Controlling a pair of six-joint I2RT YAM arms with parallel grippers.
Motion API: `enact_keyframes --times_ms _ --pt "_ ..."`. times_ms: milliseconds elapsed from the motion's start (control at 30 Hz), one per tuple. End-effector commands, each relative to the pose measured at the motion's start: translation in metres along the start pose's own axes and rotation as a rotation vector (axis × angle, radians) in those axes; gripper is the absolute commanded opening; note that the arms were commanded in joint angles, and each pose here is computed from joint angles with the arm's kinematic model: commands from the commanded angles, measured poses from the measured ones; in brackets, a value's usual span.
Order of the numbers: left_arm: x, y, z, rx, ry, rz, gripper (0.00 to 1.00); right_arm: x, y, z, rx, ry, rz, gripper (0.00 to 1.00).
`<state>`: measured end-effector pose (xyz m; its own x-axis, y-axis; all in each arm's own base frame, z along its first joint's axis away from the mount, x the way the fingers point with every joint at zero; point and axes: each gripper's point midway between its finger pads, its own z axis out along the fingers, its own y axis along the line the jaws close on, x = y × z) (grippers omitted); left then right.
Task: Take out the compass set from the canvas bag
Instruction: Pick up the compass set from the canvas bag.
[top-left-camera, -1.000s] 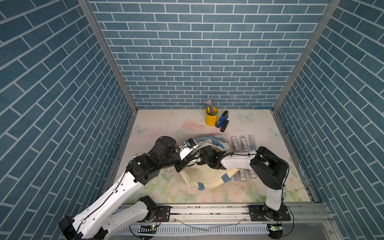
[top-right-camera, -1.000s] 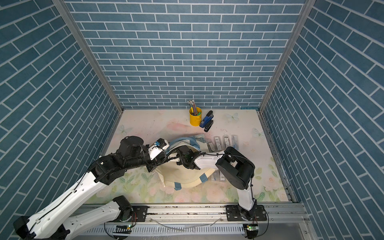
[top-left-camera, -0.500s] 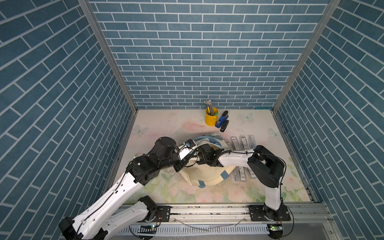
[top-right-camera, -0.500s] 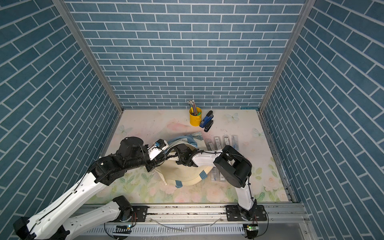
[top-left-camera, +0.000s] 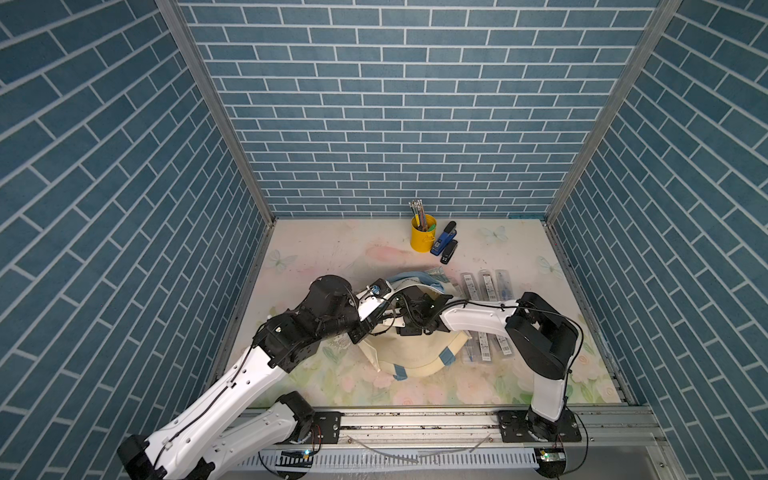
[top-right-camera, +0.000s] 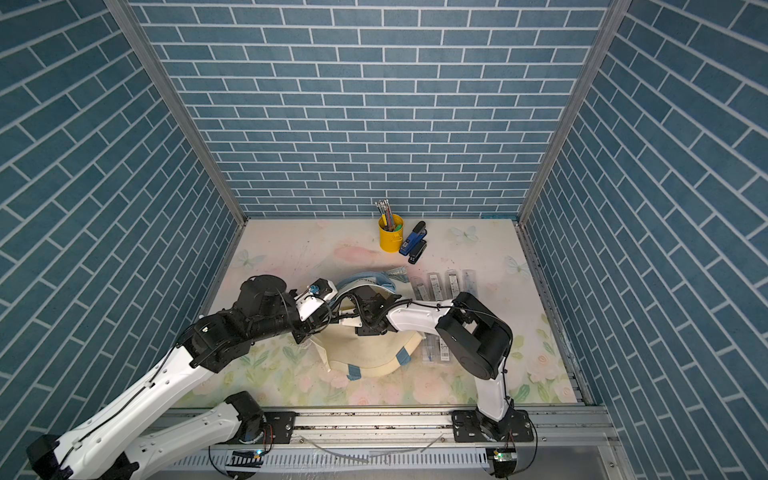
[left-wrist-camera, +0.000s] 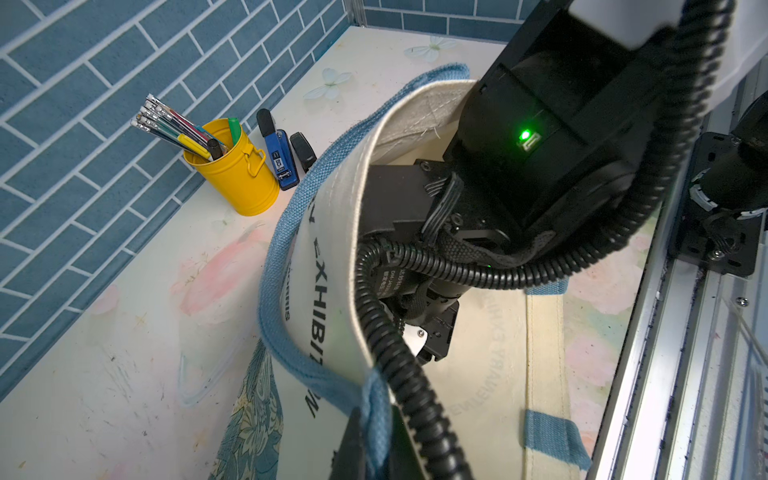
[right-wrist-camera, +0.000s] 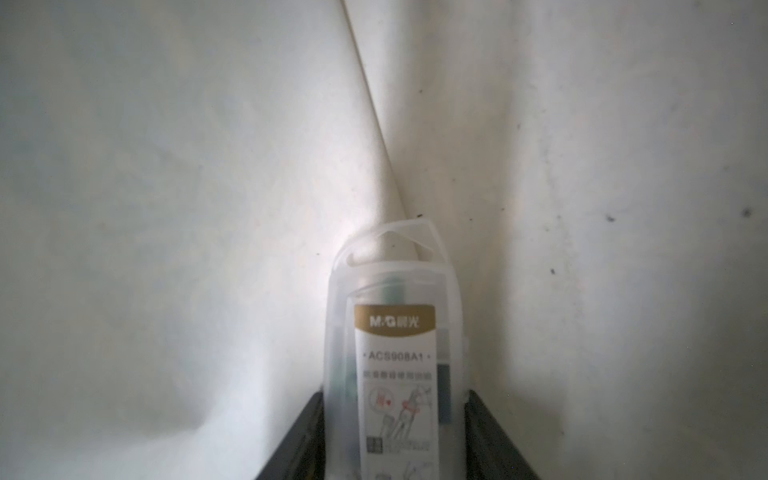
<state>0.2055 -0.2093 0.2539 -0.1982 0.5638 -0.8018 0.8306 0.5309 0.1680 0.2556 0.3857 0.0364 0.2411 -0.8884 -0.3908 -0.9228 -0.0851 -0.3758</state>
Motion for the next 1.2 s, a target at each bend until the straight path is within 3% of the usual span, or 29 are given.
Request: enact_keyframes --times_ms 0,233,467,1167 --pt "-0.004 -0.011 0.000 0.048 -0.035 0.019 0.00 0.017 0.031 0.009 -0.160 0.079 0.070 0.54" --pt "-0.003 -0.010 0.000 0.043 -0.032 0.016 0.00 0.014 0.029 0.011 -0.171 0.082 0.076 0.56" --pt "-0.003 -0.008 -0.002 0.023 -0.038 0.012 0.00 0.013 0.025 0.000 -0.156 0.087 0.081 0.47" --pt "-0.005 0.005 -0.012 -0.067 -0.082 -0.054 0.00 0.003 0.018 -0.088 -0.033 -0.049 0.155 0.40"
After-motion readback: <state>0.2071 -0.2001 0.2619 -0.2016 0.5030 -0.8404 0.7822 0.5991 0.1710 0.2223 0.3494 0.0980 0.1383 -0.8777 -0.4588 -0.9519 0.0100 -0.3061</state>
